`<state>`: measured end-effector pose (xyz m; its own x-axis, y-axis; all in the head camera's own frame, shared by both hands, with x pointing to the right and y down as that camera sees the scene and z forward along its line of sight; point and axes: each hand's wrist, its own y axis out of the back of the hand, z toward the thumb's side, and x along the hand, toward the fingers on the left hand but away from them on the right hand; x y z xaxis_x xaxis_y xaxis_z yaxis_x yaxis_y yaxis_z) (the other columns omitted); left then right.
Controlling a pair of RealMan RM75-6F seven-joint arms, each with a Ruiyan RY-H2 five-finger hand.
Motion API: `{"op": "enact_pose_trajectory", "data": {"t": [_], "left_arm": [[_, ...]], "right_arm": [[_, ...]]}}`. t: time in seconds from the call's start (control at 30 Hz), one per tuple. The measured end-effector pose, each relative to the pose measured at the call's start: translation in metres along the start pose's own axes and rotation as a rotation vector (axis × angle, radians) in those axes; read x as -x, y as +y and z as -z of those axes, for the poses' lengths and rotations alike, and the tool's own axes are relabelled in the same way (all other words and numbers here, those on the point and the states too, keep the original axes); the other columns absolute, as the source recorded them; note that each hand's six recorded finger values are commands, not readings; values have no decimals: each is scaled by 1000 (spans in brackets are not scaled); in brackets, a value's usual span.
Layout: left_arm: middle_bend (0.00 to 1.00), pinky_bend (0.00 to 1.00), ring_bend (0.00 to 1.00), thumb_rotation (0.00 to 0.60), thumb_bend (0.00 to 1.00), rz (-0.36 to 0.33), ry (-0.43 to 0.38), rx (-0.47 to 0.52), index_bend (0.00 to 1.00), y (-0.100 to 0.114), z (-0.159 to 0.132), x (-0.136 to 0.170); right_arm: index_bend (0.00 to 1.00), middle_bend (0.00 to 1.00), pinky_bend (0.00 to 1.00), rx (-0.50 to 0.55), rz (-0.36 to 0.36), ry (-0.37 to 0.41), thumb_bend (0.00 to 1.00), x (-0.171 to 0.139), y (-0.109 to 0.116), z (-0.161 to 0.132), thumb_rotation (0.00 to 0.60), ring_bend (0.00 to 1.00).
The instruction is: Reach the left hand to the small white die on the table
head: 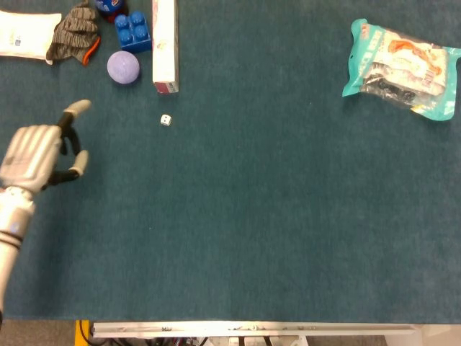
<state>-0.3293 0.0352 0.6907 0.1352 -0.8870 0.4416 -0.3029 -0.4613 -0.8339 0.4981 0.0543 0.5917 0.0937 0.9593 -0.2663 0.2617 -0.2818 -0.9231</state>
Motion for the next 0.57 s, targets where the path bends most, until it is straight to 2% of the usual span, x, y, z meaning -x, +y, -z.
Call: {"op": "enact_pose_trajectory", "data": {"t": [0.17,0.33,0.4,0.57], "left_arm": [[332,386,266,600,333,-112,24,17,96,11,14,31],[307,344,251,600,331,-224,38,26,98,21,25,61],[303,335,250,600,331,-248,61,30,104,22,31,73],[303,332,249,600,330,-251,98,31,107,20,40,85]], "right_arm": [[150,340,315,0,-17,-3,371,4,-6,-1,600,307],[150,340,315,-2,-21,11,372,5,-7,-5,600,307],[150,340,315,-4,-21,12,371,4,-7,-6,600,307],[150,340,315,-3,-29,16,371,4,-8,-7,600,307]]}}
